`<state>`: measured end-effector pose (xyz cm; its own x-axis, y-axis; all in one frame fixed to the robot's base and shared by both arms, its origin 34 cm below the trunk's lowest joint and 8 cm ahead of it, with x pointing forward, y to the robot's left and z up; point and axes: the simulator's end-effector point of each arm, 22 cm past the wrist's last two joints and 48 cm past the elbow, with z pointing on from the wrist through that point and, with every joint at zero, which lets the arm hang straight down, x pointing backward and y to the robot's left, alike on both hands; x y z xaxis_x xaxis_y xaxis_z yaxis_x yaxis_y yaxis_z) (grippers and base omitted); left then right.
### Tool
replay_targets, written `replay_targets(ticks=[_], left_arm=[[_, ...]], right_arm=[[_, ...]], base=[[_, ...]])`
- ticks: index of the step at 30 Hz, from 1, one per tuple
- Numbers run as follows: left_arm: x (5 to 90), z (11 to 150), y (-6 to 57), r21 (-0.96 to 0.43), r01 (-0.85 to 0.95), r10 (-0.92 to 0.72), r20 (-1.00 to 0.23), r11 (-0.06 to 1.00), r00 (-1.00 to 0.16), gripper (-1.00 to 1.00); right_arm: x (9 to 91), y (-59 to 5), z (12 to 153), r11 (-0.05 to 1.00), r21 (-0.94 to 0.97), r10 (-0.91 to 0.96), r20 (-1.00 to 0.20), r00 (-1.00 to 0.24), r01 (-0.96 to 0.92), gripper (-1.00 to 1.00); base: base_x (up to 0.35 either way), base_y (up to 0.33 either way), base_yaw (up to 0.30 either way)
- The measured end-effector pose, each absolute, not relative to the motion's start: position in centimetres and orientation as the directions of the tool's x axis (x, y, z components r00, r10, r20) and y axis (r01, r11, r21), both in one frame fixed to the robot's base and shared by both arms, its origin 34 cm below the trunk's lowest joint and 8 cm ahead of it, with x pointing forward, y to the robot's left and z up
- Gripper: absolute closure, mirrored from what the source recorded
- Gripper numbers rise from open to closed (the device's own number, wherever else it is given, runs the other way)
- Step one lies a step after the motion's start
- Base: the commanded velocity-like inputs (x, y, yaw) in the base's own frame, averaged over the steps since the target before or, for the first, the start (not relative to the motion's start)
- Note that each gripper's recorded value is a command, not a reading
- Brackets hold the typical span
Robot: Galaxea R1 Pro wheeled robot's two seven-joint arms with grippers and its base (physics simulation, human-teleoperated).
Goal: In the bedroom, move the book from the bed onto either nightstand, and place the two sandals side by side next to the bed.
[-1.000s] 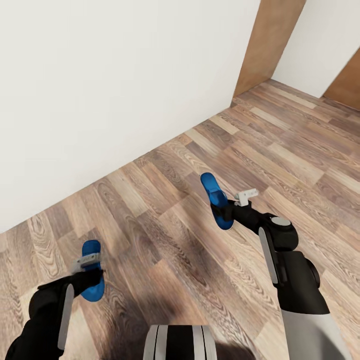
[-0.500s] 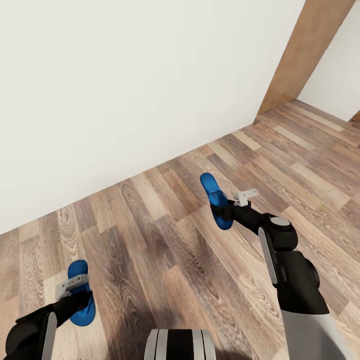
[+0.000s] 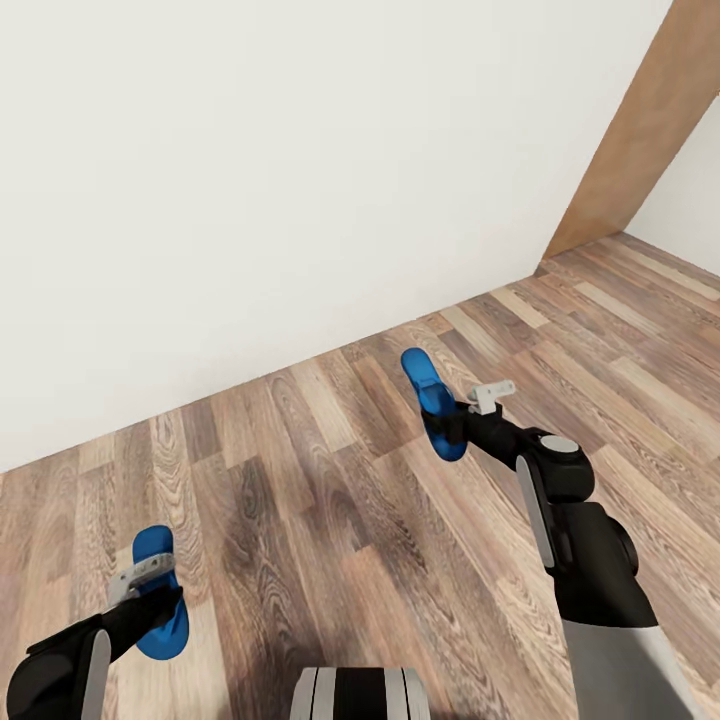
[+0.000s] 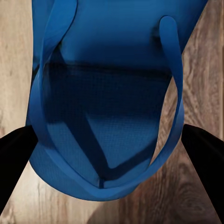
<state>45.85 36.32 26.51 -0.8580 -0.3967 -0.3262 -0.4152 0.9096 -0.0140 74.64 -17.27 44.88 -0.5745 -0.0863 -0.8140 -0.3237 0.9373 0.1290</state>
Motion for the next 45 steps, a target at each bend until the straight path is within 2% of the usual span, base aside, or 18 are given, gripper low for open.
replay_targets(ticks=[13,18,22,27,34,39,45], left_arm=[[47.1,28.7,36.0,-0.040,-0.409,-0.393,-0.371,0.912,-0.841,1.00],[47.6,29.5,35.9,-0.052,-0.409,-0.395,-0.388,0.911,-0.833,1.00],[47.4,30.0,35.5,-0.068,-0.412,-0.404,-0.392,0.909,-0.826,1.00],[46.2,29.9,34.8,-0.108,-0.425,-0.432,-0.385,0.899,-0.816,1.00],[45.5,28.7,34.1,-0.149,-0.441,-0.462,-0.403,0.885,-0.790,1.00],[45.2,27.3,32.7,-0.219,-0.480,-0.527,-0.389,0.849,-0.755,1.00],[44.9,27.7,35.2,-0.145,-0.566,-0.566,-0.434,0.811,-0.700,1.00]], right_arm=[[74.8,-17.7,48.2,0.940,0.108,-0.088,-0.840,-0.536,-0.323,1.00],[70.8,-17.2,45.5,0.940,0.140,-0.086,-0.782,-0.617,-0.310,1.00],[68.4,-15.6,44.5,0.932,0.176,-0.095,-0.726,-0.681,-0.317,1.00],[67.3,-13.6,44.7,0.931,0.142,-0.141,-0.711,-0.689,-0.337,1.00],[67.4,-11.7,46.4,0.963,0.094,-0.108,-0.721,-0.685,-0.251,1.00],[65.4,-7.4,44.5,0.934,0.096,-0.190,-0.682,-0.706,-0.345,1.00],[64.9,-6.6,45.3,0.924,0.082,-0.218,-0.688,-0.692,-0.373,1.00]], base=[[0.000,0.000,0.012],[0.000,0.000,0.069],[0.000,0.000,0.203],[0.000,0.000,0.249],[0.000,0.000,0.235],[0.000,0.000,0.269],[0.000,0.000,0.264]])
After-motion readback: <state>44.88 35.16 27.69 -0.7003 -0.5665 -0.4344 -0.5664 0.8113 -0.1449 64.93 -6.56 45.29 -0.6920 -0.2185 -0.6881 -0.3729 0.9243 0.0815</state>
